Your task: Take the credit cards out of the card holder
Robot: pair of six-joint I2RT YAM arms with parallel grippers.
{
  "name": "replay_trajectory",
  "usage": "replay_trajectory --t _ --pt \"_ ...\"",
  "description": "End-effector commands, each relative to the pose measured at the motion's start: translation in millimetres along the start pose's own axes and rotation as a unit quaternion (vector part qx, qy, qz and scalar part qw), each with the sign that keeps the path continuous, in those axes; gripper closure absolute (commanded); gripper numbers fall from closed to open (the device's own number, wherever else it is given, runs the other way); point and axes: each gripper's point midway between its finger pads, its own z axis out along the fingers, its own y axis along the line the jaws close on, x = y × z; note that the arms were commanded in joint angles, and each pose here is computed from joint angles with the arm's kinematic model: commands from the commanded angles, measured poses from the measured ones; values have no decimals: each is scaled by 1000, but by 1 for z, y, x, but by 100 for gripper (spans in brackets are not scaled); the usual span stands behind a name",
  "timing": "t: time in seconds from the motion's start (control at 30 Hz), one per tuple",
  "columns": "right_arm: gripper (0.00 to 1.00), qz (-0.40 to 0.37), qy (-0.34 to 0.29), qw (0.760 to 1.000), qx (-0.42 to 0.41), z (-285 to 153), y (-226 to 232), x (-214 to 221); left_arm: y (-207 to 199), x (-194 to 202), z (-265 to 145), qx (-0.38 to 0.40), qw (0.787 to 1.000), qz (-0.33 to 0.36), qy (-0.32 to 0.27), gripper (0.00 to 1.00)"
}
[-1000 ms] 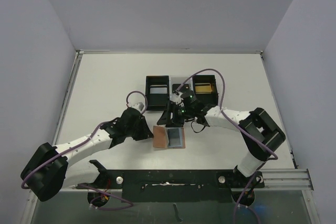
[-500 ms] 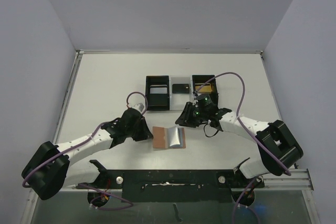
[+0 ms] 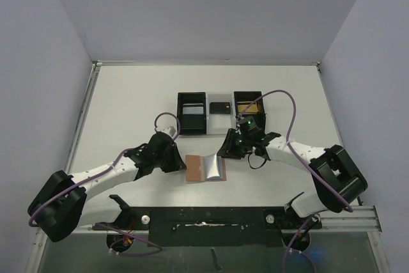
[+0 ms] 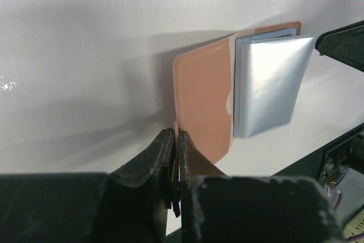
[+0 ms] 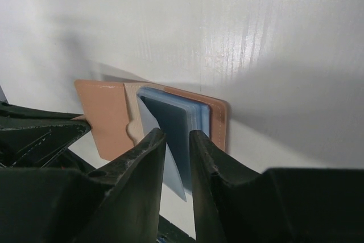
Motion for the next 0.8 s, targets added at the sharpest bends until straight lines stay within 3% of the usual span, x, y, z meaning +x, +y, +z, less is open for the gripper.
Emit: replay_trajectory --t 0.0,0.17,0.5,0.77 --pt "76 -8 -28 1000 -5 -4 8 -12 -10 -9 -1 18 1000 9 -13 96" --pt "80 -7 -49 999 18 -10 1 -18 -10 -9 -1 17 1000 10 -12 96" --pt "87 -34 1 999 16 10 8 -1 -13 -10 0 24 1000 10 -9 96" --pt "87 -60 7 998 14 11 24 1 -15 -9 2 28 1000 9 -6 96"
